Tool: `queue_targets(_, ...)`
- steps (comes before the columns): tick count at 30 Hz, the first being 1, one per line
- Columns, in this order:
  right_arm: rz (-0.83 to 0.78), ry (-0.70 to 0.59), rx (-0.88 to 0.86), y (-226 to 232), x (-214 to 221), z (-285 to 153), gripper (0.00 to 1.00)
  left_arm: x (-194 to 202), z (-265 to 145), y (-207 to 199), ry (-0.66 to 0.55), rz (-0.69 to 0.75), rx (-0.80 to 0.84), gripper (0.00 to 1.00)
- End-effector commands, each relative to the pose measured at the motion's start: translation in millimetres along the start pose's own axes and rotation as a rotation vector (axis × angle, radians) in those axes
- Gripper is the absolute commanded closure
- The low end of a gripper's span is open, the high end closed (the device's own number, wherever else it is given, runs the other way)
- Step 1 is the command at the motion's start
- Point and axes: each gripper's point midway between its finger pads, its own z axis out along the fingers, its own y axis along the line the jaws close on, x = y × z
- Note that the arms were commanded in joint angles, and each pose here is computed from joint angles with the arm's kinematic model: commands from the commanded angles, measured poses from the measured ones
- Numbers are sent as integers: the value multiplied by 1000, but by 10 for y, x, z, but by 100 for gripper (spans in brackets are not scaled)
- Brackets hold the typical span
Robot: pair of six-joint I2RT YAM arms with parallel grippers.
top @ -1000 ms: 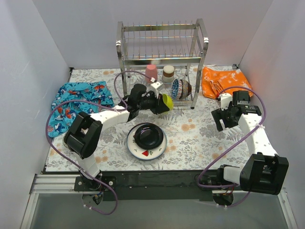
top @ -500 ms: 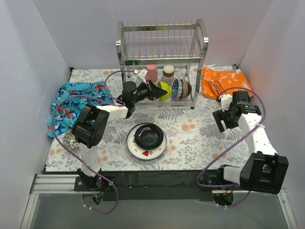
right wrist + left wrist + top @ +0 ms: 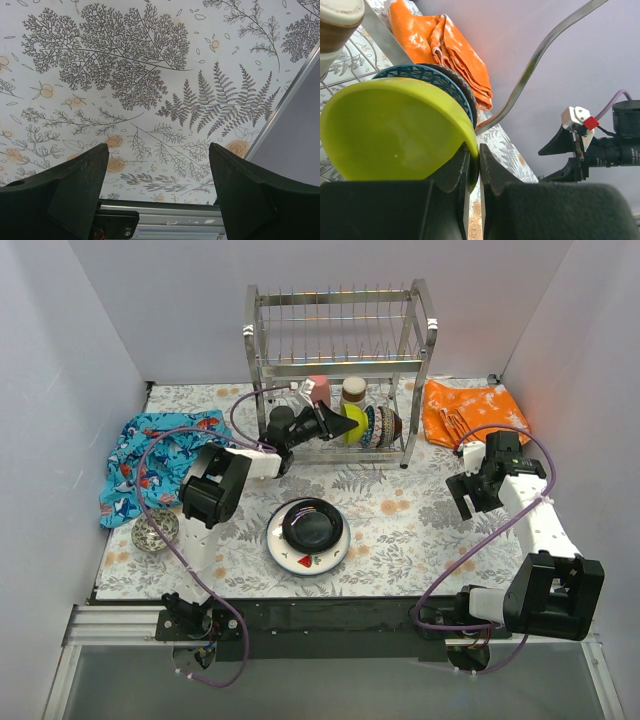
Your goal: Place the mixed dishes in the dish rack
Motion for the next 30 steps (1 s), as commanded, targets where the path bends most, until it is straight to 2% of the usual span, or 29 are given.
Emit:
queue_targets(1, 1, 20, -4, -8, 32, -3, 11, -245, 11, -209, -2, 4, 99, 100)
queue_targets(11, -2, 15, -22, -31, -82, 66, 11, -157, -123, 120, 63, -58, 64, 100)
queue_targets(15, -1, -5, -27, -28, -133, 72, 11, -120, -139, 180, 90, -25, 24, 59)
queue_targets(16, -1, -8, -29, -23, -134, 75, 11, -148, -137, 148, 94, -8, 22, 54)
queue_targets(19, -2, -15, -40, 3, -130, 90, 11, -176, -135, 121, 108, 56, 13, 44)
queue_targets(21, -4, -29, -48, 19, -150, 86, 11, -223, -131, 87, 116, 70, -14, 41)
queue_targets(22, -6, -32, -52, 27, -151, 93, 11, -235, -135, 93, 120, 117, -25, 30)
queue_targets(23, -7, -36, -50, 21, -162, 91, 11, -307, -136, -18, 111, 153, -27, 28)
queue_targets(27, -15, -86, -84, 50, -308, 79, 11, -289, -227, -31, 157, 245, -133, 26)
queue_targets(30, -19, -173, -127, 84, -547, 21, 11, -190, -375, -12, 200, 301, -213, 25)
